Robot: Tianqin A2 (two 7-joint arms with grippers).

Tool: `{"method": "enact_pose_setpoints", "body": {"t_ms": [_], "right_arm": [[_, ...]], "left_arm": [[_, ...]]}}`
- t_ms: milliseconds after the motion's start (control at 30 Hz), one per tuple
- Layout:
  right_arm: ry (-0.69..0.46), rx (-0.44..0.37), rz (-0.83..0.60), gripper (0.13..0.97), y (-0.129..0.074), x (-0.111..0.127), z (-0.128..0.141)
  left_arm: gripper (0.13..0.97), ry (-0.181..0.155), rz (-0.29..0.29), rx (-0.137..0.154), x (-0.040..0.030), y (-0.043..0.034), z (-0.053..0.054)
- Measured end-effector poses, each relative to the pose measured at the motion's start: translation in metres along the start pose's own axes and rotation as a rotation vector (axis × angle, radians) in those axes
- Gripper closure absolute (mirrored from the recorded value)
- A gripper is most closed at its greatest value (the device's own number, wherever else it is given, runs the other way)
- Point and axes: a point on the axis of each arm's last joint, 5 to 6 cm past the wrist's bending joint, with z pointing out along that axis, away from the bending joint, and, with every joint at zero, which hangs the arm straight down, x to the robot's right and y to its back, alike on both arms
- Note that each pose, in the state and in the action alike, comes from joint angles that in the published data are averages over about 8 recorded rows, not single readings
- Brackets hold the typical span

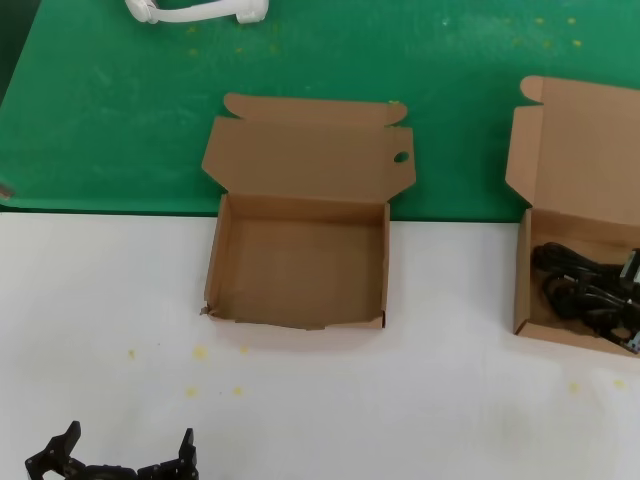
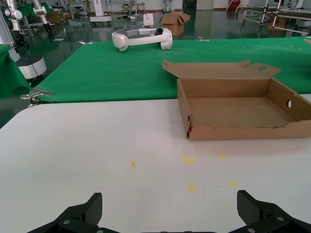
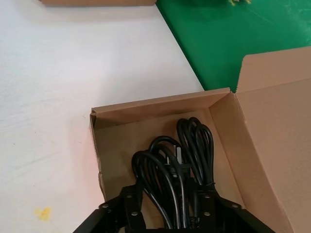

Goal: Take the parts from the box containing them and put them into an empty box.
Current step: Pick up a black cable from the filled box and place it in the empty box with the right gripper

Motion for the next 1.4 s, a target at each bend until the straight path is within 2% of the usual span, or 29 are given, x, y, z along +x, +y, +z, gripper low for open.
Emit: {"method": "enact_pose_setpoints", "body": {"t_ms": [100, 367, 933, 1400], "right_arm": [[0.001, 0.000, 0.002, 0.708, 0.000, 0.000, 0.000], [0.004, 0.001, 0.008, 0.845, 0.001, 0.000, -0.001], [0.022, 0.027, 0.019, 0.904, -0.007, 0.001, -0.013], [0.092, 0.090, 0.043, 0.909, -0.023, 0.004, -0.062]], "left_arm": [[0.132, 0.000, 0.000, 0.000, 0.0000, 0.0000, 0.000], [0.132, 0.000, 0.000, 0.000, 0.0000, 0.0000, 0.000], [0.132, 0.000, 0.000, 0.000, 0.0000, 0.0000, 0.000], [0.132, 0.000, 0.000, 0.000, 0.0000, 0.0000, 0.000]]}}
